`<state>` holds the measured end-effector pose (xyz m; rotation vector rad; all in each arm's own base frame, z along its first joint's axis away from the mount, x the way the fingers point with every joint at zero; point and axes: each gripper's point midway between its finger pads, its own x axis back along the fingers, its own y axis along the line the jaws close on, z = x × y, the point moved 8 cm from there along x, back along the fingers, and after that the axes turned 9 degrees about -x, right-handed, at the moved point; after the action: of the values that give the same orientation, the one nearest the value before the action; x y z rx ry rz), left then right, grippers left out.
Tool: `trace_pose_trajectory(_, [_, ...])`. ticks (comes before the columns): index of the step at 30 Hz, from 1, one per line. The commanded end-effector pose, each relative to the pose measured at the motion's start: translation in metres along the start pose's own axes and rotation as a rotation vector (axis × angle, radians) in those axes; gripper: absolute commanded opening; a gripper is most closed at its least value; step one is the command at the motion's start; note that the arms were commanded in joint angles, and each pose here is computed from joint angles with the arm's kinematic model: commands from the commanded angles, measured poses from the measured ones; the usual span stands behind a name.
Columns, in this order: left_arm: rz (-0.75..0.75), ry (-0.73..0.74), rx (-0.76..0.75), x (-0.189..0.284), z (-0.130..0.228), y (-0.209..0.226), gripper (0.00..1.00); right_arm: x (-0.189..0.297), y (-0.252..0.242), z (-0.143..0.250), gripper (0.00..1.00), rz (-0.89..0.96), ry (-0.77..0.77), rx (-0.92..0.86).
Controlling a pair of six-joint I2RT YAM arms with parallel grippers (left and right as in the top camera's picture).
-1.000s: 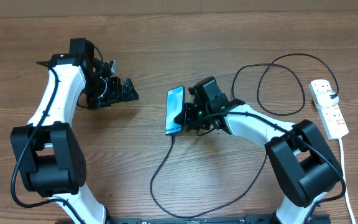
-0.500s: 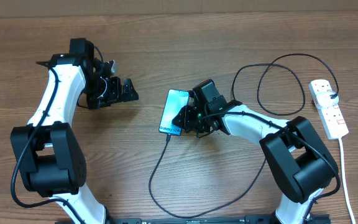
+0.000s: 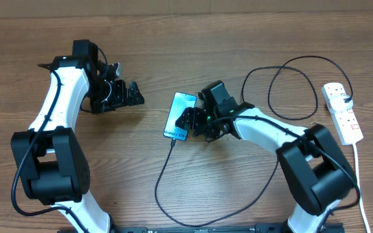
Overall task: Plug charger to phone and switch on socket
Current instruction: 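Open the right gripper and release the phone on the table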
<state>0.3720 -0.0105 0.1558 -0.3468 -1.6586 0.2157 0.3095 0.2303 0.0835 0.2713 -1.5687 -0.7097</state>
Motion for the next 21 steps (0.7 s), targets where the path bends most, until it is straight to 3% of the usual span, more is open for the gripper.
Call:
trace_pose_trajectory(1, [-0.011,-0.034,0.003,0.011,-0.002,-0.002,1.00,0.018,-0.023,-0.010,0.95,0.170,-0.158,-0.068])
trace_pose_trajectory(2, [-0.011,-0.034,0.003,0.011,-0.002,-0.002,1.00,0.023,-0.022,-0.011,1.00,0.180,-0.179,-0.065])
trace_pose_trajectory(8, [-0.011,-0.034,0.003,0.011,-0.002,-0.002,1.00,0.049,-0.030,-0.027,1.00,0.211,-0.280,-0.103])
trace_pose_trajectory(21, [-0.011,-0.034,0.004,0.011,-0.002,-0.002,1.00,0.055,-0.038,-0.036,1.00,0.210,-0.288,-0.139])
